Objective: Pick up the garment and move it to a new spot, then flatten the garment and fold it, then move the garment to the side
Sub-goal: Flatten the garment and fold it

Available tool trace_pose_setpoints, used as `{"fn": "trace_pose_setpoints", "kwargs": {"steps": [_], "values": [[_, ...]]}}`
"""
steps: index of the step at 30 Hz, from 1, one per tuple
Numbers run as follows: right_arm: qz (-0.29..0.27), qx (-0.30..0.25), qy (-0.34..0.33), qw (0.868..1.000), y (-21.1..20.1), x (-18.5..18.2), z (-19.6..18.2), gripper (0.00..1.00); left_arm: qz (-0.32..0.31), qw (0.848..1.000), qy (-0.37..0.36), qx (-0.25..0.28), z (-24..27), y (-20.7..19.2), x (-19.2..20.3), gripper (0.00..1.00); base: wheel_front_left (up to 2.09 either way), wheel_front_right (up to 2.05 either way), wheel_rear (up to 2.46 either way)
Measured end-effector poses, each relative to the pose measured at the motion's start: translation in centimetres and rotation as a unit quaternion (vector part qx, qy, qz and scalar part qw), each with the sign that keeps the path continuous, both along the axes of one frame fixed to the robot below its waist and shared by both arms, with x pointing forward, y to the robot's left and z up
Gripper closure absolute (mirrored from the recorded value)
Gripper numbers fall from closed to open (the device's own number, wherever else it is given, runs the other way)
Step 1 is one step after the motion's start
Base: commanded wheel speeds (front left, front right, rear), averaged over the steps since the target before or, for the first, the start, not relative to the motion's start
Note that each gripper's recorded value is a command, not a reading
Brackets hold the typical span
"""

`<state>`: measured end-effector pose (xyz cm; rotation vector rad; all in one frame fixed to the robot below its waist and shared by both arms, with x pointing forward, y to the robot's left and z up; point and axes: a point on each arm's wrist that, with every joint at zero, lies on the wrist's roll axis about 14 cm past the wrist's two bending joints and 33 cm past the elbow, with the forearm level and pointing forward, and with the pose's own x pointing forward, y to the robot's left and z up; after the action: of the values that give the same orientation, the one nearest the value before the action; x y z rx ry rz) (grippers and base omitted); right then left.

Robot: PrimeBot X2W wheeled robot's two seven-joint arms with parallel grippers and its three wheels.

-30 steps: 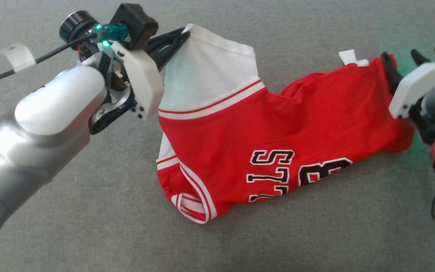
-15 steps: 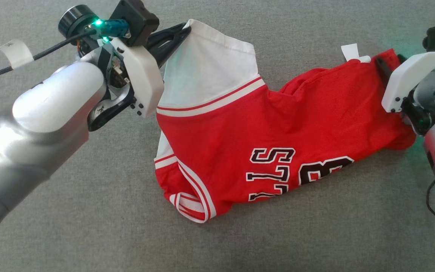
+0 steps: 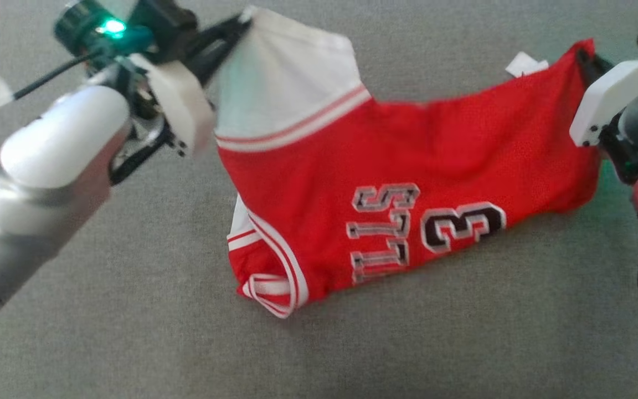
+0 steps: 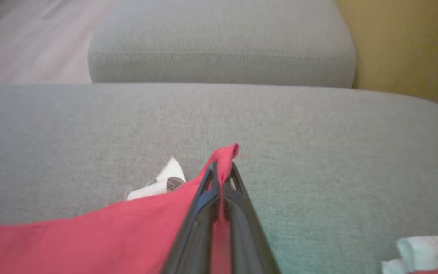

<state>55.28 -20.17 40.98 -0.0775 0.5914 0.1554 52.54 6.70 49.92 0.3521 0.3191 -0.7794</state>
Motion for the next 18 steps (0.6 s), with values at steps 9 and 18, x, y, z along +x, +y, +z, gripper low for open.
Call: {"fn": "trace_pose_setpoints", "kwargs": {"steps": [9,18], "values": [[-0.019,0.063,-0.232,0.971,-2.0,1.1,14.6,1.00,0.083,0.970,-0.213,-0.079,12.7,3.8,2.4,1.00,0.00,0.00,0.00],[0.020,0.090,-0.390,0.916,-2.6,-4.5,26.9,1.00,0.060,0.930,-0.338,-0.127,24.5,3.4,-2.7,1.00,0.00,0.00,0.00]]}}
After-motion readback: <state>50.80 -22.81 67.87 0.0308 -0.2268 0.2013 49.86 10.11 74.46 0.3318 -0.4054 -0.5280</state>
